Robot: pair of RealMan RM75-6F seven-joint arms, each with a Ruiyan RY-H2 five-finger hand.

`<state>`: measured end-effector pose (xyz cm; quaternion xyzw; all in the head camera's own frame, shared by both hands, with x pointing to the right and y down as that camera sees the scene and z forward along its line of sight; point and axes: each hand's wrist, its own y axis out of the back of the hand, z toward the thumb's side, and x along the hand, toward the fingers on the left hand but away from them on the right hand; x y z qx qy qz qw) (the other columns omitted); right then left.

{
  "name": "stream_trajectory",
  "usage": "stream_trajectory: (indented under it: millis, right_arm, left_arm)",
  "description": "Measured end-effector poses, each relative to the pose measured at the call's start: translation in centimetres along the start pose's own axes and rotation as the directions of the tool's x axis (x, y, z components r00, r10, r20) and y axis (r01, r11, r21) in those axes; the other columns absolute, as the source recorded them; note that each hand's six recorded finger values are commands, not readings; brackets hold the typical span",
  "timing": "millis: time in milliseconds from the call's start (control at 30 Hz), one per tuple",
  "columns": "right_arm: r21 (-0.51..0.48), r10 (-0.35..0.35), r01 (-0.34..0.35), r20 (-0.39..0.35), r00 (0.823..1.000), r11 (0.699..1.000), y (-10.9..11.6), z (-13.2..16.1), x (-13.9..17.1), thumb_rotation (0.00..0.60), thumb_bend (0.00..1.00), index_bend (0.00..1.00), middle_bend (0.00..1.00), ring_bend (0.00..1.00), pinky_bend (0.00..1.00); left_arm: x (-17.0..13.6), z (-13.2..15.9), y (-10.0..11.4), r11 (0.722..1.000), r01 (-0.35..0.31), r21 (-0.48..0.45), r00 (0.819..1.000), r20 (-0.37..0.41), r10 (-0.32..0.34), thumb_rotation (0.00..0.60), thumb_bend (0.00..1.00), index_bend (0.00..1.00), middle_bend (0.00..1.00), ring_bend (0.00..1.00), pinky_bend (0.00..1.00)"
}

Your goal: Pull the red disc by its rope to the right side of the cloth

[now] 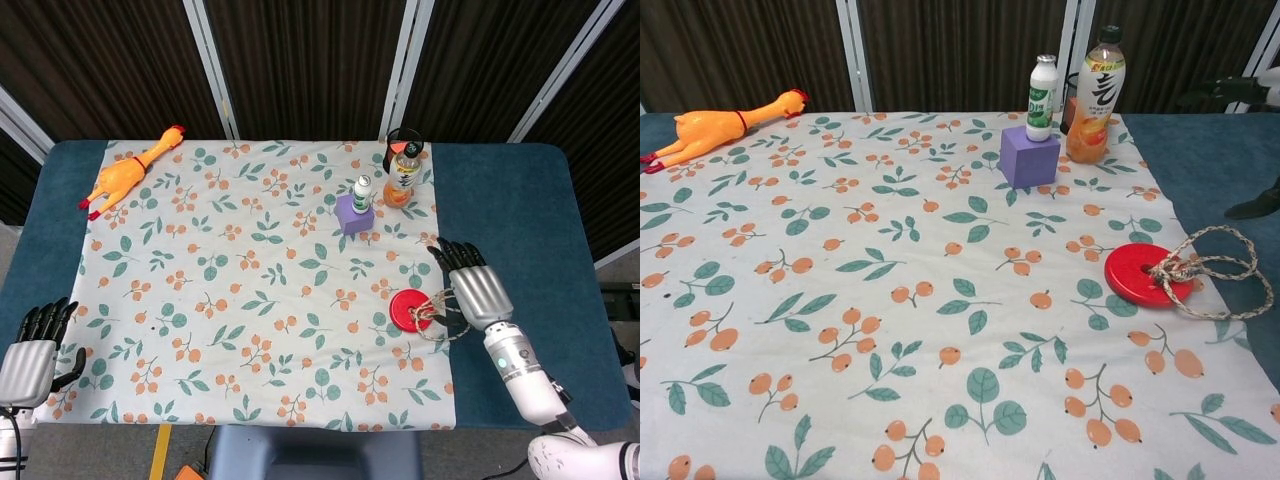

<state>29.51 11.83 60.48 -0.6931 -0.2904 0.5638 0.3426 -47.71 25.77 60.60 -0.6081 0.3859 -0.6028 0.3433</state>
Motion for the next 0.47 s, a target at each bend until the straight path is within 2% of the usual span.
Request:
stream_trajectory:
  millis: [133,267,367,467]
  right_arm:
    - [0.001,-0.026,0.026,0.096,0.995,1.0,-0.9,-3.9,3.1,0.6,0.0,0.0,0.0,0.0,0.0]
    - [0.017,-0.09,0.089,0.217,0.972,0.996,-2.5,-9.4,8.0,0.6,0.0,0.0,0.0,0.0,0.0]
    - [0.04,-0.171,0.166,0.252,0.953,0.985,-3.2,-12.0,10.7,0.6,0.0,0.0,0.0,0.0,0.0]
    - [0.042,-0.247,0.244,0.252,0.936,0.969,-3.9,-13.2,13.1,0.6,0.0,0.0,0.0,0.0,0.0]
  left_arm:
    - [-0.4,-0.1,0.5,1.0,-0.008,-0.001,1.0,-0.001,0.008,0.507,0.53,0.0,0.01,0.0,0.04]
    - [-0.6,-0.5,0.9,1.0,-0.021,-0.006,1.0,-0.013,0.021,0.506,0.53,0.0,0.01,0.0,0.04]
    - [-0.6,-0.7,0.9,1.0,-0.025,-0.009,0.999,-0.023,0.025,0.507,0.53,0.0,0.01,0.0,0.04]
    - [-0.6,-0.7,0.9,1.0,-0.028,-0.01,0.999,-0.024,0.028,0.506,0.53,0.0,0.01,0.0,0.04]
